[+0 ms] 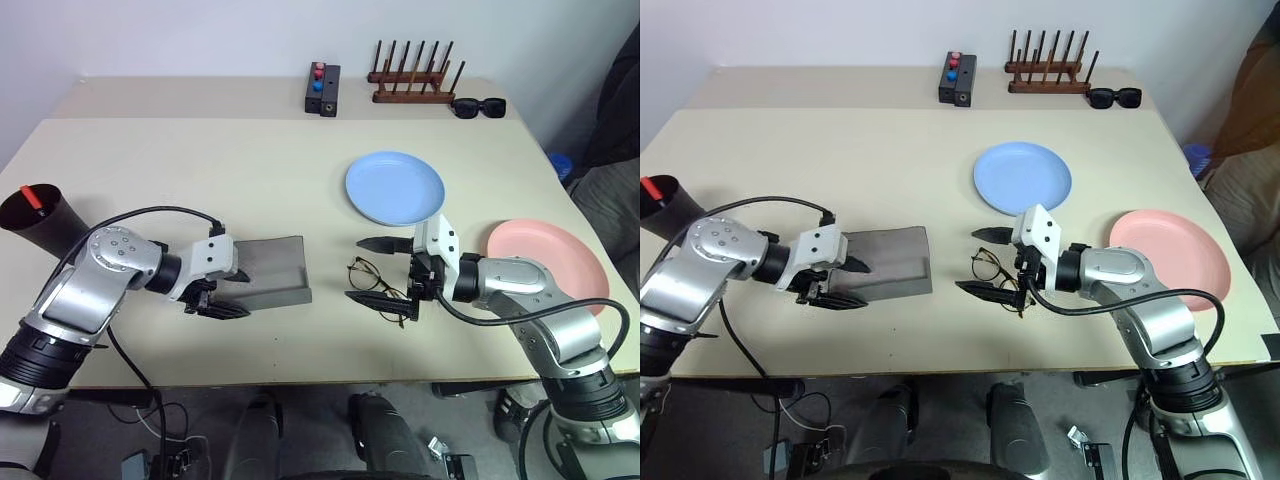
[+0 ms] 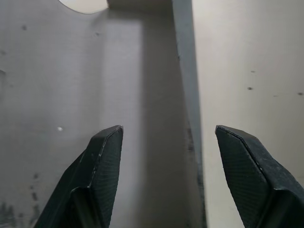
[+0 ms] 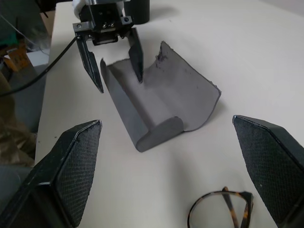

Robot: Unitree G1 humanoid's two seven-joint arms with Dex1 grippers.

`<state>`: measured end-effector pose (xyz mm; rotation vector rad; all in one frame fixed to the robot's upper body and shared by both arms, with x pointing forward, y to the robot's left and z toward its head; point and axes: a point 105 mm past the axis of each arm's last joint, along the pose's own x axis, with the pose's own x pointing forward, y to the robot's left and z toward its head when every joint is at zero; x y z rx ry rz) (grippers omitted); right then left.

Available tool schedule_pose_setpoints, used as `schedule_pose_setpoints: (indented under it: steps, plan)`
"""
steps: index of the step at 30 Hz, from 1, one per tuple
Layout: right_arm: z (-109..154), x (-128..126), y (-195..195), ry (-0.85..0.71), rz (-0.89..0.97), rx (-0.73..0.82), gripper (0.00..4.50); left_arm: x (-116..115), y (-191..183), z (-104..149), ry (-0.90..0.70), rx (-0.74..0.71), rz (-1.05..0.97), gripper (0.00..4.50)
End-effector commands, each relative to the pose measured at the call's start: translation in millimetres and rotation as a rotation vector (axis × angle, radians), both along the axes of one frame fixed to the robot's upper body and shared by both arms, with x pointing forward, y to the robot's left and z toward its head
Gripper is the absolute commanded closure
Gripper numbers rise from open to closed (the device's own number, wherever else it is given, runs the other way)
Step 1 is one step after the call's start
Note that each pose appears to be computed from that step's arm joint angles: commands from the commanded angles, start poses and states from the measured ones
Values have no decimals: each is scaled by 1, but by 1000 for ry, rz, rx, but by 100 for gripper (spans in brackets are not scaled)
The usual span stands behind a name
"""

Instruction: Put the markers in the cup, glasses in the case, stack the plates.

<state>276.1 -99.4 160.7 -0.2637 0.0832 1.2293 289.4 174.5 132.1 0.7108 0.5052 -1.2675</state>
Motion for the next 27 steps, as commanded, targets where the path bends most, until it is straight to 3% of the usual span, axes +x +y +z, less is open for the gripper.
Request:
schedule_pose_setpoints:
  steps: [1,5,9,18,27]
  plan:
    - [8,3,-4,-7,-38,-30,0,11,4,32,-134,-43,25,164]
    - [0,9,-13,37,-129,-118,0,11,6,50,-218,-106,59,164]
    - [-12,18,-24,92,-250,-191,0,-7,3,56,-258,-186,49,164]
    - [-37,21,-39,143,-351,-315,0,-52,-1,30,-242,-266,91,164]
    - [-37,30,-46,155,-450,-369,0,-69,-20,22,-303,-369,114,164]
